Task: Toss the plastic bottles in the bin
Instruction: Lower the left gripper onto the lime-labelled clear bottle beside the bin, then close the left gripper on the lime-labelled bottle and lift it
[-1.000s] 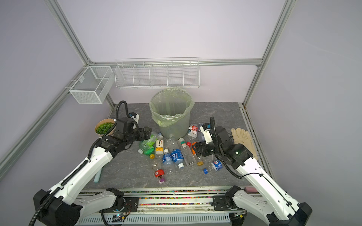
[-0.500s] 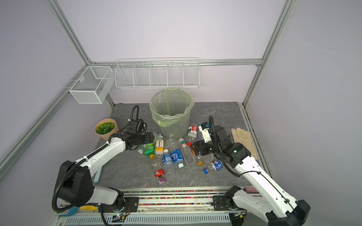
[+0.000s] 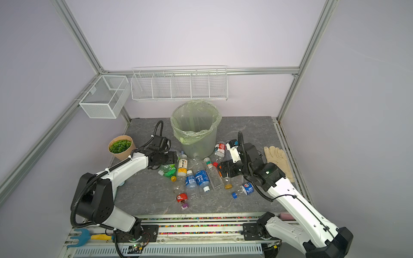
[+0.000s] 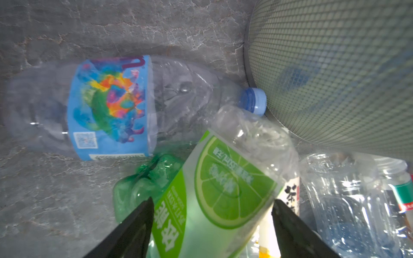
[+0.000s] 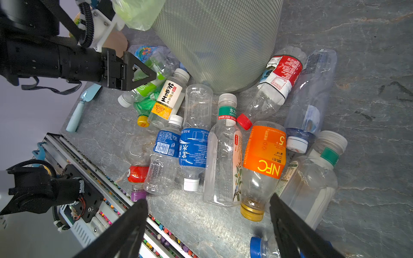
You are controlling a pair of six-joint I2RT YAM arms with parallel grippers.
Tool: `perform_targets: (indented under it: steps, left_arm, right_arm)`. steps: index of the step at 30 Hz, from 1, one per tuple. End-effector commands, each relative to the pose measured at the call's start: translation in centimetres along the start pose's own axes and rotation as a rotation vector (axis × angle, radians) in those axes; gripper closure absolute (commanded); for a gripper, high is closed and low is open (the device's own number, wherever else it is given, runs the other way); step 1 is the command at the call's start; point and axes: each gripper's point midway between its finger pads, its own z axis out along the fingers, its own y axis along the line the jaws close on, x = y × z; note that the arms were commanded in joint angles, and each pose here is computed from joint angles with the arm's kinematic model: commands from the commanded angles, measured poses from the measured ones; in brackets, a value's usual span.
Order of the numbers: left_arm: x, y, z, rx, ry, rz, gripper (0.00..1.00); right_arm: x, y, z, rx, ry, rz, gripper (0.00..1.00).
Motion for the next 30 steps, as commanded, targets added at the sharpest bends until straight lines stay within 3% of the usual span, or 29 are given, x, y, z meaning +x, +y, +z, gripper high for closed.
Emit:
perform_targets:
  steps: [1,22,30]
  left_arm:
    - [0.0,-0.1,0.5,0.001,0.034,0.020,0.19]
    - [0.8,-0.5,2.7,0.000,0.129,0.048,0.24]
    - [1.3,-0.5,3.4,0.000,0.165,0.054,0.42]
  right_arm:
    - [0.4,0.2,0.5,-0.015,0.010,0.005,0.12]
    - [0.6,-0.2,0.2,0.004,0.005,0.008,0.12]
    - [0.7,-0.4,0.0,0.011,0.000,0.010,0.12]
